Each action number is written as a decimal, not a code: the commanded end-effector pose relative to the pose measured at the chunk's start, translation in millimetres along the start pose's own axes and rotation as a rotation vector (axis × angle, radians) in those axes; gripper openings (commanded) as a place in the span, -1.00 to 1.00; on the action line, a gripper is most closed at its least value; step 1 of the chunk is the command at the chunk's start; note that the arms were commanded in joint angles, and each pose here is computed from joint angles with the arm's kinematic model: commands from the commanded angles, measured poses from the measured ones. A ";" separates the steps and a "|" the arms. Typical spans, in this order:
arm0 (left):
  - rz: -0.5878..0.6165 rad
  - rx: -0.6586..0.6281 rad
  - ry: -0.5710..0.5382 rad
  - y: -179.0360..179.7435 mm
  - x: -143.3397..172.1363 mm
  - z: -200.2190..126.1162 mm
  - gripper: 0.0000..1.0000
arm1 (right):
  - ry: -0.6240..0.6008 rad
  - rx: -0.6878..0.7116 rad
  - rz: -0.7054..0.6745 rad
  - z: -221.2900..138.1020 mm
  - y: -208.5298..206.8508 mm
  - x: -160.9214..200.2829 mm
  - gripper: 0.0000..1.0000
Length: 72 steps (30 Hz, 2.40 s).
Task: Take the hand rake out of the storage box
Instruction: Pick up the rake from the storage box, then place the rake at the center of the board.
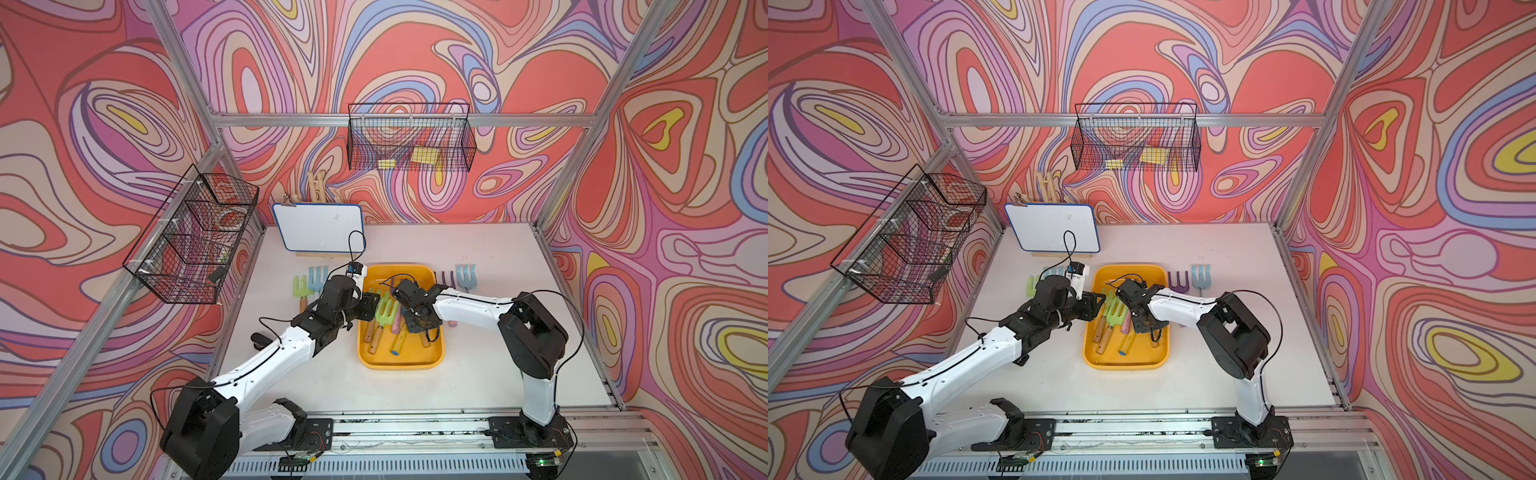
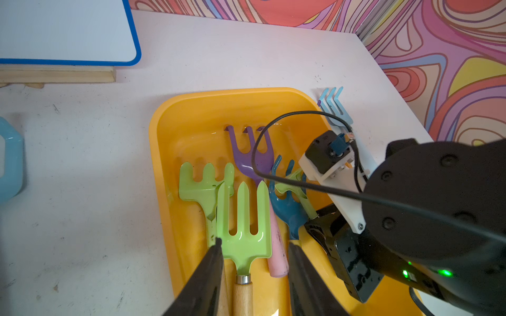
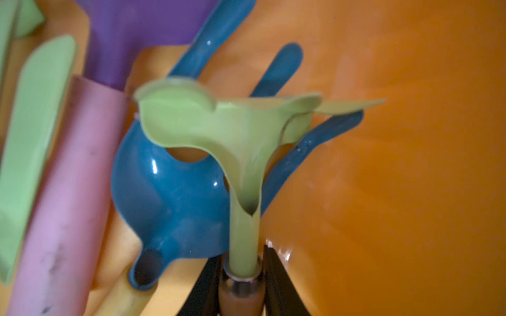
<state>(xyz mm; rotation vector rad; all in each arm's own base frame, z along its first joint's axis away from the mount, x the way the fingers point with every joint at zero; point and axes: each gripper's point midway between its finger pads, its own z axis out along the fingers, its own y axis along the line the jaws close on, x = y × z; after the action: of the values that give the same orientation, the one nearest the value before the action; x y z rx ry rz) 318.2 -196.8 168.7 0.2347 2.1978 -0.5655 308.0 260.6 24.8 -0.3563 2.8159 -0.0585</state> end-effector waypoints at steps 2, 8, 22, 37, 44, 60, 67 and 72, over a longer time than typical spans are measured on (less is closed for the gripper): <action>0.015 0.012 -0.023 -3.6 -4.5 -4.9 -0.12 | -0.020 -0.048 0.016 -3.4 9.2 -5.2 -0.55; 0.015 0.010 -0.022 -3.1 -4.0 -4.8 -0.12 | -0.073 -0.074 0.036 -26.7 6.4 -11.3 -0.59; 0.015 0.014 -0.028 -4.0 -5.6 -6.4 -0.12 | -0.243 -0.141 0.069 -99.2 -5.5 -32.8 -0.62; 0.014 0.017 -0.020 -4.4 -3.5 -4.5 -0.12 | -0.373 0.004 0.097 -159.6 -60.9 -40.3 -0.65; 0.012 0.022 -0.021 -5.1 -3.8 -4.9 -0.12 | -0.369 0.047 0.159 -166.4 -109.9 -41.2 -0.65; -0.017 0.103 -0.010 -21.3 -2.7 -5.5 -0.12 | -0.357 0.120 0.289 -166.6 -212.2 -52.5 -0.66; -0.013 0.087 0.005 -17.8 0.6 0.3 -0.12 | -0.296 0.142 0.322 -137.6 -222.8 -45.5 -0.66; -0.012 0.091 0.004 -18.8 -0.1 0.0 -0.12 | -0.216 0.128 0.342 -98.9 -225.3 -39.0 -0.66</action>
<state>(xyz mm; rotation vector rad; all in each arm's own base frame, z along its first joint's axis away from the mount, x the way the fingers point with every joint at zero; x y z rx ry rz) 310.7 -209.8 171.5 0.2615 2.1976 -0.6611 362.7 53.2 169.8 0.1328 2.5627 -0.1279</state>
